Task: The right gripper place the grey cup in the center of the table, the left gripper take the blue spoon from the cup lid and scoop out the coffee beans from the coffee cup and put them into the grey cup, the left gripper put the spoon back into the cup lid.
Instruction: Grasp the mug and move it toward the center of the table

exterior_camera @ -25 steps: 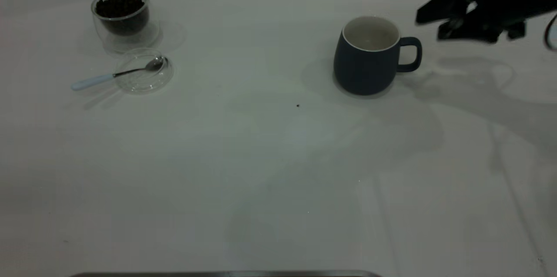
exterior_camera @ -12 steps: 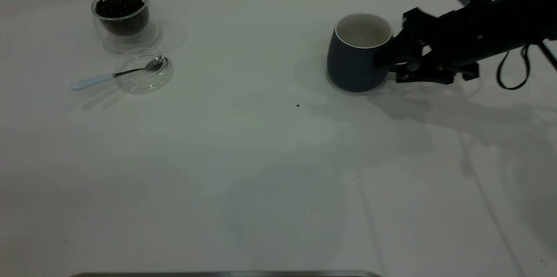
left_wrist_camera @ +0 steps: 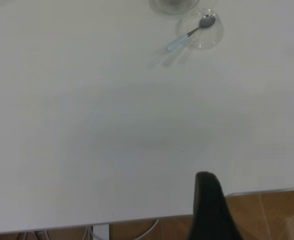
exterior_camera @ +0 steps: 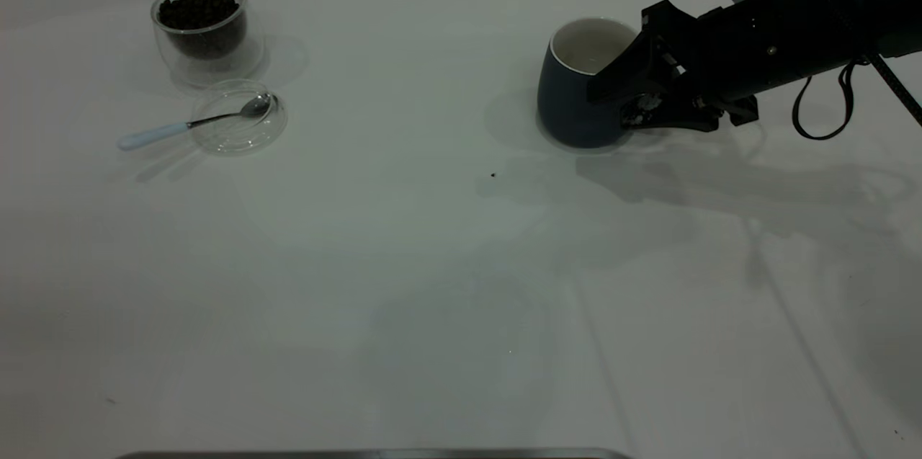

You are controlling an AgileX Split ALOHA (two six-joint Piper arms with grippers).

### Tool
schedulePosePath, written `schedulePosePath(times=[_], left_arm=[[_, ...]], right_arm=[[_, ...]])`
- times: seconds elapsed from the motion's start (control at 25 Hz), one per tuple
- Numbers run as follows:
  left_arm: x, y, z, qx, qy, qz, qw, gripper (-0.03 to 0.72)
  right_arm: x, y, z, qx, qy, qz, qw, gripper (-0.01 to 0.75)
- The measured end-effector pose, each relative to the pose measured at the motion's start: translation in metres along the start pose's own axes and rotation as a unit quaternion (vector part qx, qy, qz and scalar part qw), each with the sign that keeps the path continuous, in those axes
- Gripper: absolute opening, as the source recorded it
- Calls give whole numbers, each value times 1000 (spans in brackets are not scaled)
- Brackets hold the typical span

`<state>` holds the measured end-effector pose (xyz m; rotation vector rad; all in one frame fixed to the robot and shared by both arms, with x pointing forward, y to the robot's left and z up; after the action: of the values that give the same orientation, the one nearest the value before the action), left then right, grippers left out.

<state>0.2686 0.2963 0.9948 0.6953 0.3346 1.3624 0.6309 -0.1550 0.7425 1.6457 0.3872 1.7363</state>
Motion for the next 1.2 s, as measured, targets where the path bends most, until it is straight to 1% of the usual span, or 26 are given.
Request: schedulePosePath(times=[0.12, 0.24, 0.48, 0.64, 0.76, 0.84, 0.96, 1.2], left_arm=[[0, 0, 0, 0, 0, 0, 1000, 537], [0, 0, 0, 0, 0, 0, 1000, 537], [0, 0, 0, 0, 0, 0, 1000, 537], [0, 0, 0, 0, 0, 0, 1000, 537], [0, 0, 0, 0, 0, 0, 1000, 537], [0, 0, 0, 0, 0, 0, 1000, 537], [0, 0, 0, 0, 0, 0, 1000, 537], [0, 0, 0, 0, 0, 0, 1000, 537]], right_arm=[[2, 2, -2, 14, -9, -2, 1000, 458], [6, 12, 3, 24, 19, -10, 999, 458], [28, 36, 53, -22, 74, -23, 997, 458], [37, 37, 82, -31, 115, -35, 992, 458], [30, 29, 92, -15, 124, -52, 991, 458], [20, 22, 90, 8, 122, -65, 990, 458], [11, 16, 82, 44, 113, -71, 990, 458], [3, 9, 76, 61, 100, -69, 991, 458]])
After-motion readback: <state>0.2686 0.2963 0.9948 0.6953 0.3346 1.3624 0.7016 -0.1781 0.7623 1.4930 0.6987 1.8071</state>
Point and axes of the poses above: a point on each arm's last joint axis where the gripper is mounted, y pointing back along that axis away from the gripper, x along the wrist's bending axis when the last joint is at zero, z = x × y, the point moved 6 cm from there along -y, pointing out along that axis toward the gripper, and after that the axes turned 11 degrees about -y, right-handed, at the moved point
